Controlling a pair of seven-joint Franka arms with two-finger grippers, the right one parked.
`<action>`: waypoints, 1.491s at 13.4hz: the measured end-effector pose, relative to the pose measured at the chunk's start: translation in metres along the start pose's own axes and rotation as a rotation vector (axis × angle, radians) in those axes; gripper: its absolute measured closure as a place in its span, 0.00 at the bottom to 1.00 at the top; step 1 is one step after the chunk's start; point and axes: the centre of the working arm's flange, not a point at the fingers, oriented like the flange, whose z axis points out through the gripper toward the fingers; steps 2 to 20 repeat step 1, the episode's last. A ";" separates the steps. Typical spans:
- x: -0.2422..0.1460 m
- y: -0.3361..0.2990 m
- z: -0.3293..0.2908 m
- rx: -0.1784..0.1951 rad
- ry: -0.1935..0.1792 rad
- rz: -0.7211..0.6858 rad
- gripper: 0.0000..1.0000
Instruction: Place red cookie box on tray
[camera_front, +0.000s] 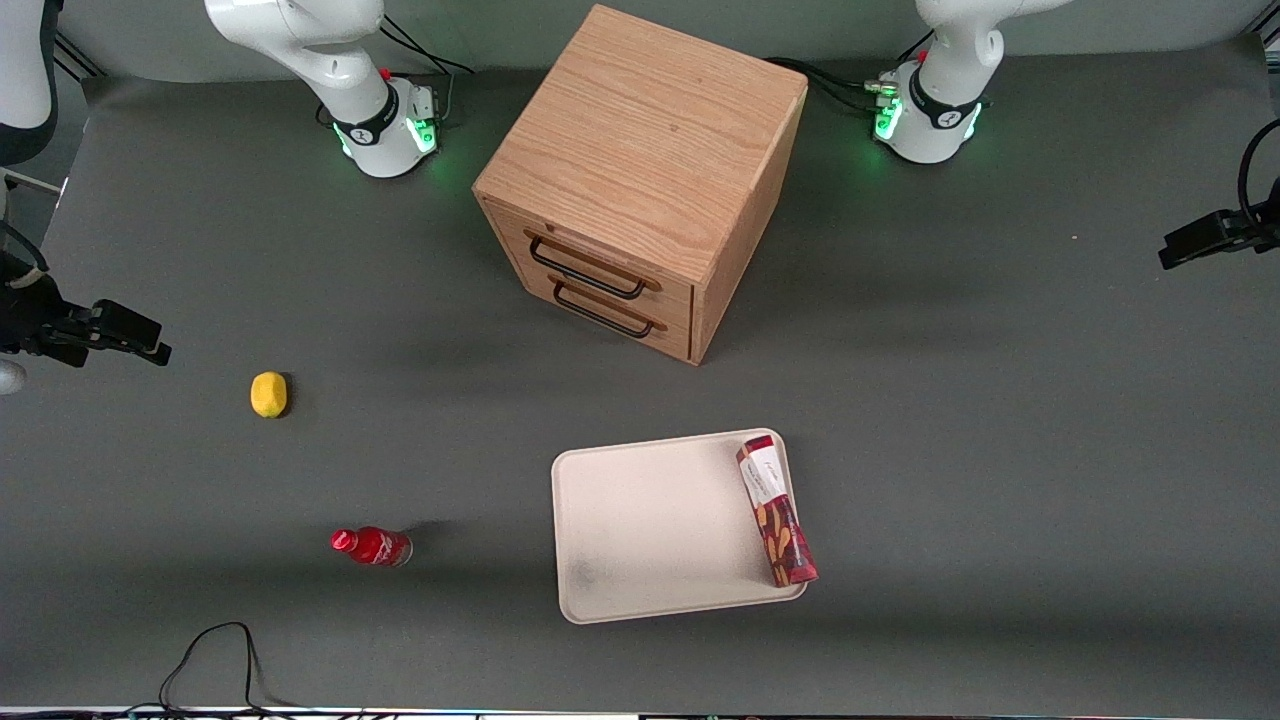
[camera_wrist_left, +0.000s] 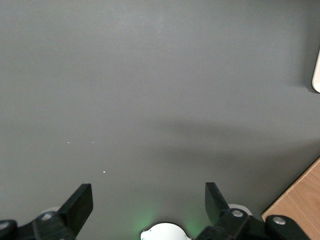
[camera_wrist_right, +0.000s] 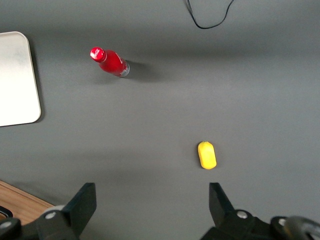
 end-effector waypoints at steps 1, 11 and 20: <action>0.000 0.000 0.000 -0.001 -0.001 0.000 0.00; 0.000 0.000 0.000 -0.001 -0.001 0.000 0.00; 0.000 0.000 0.000 -0.001 -0.001 0.000 0.00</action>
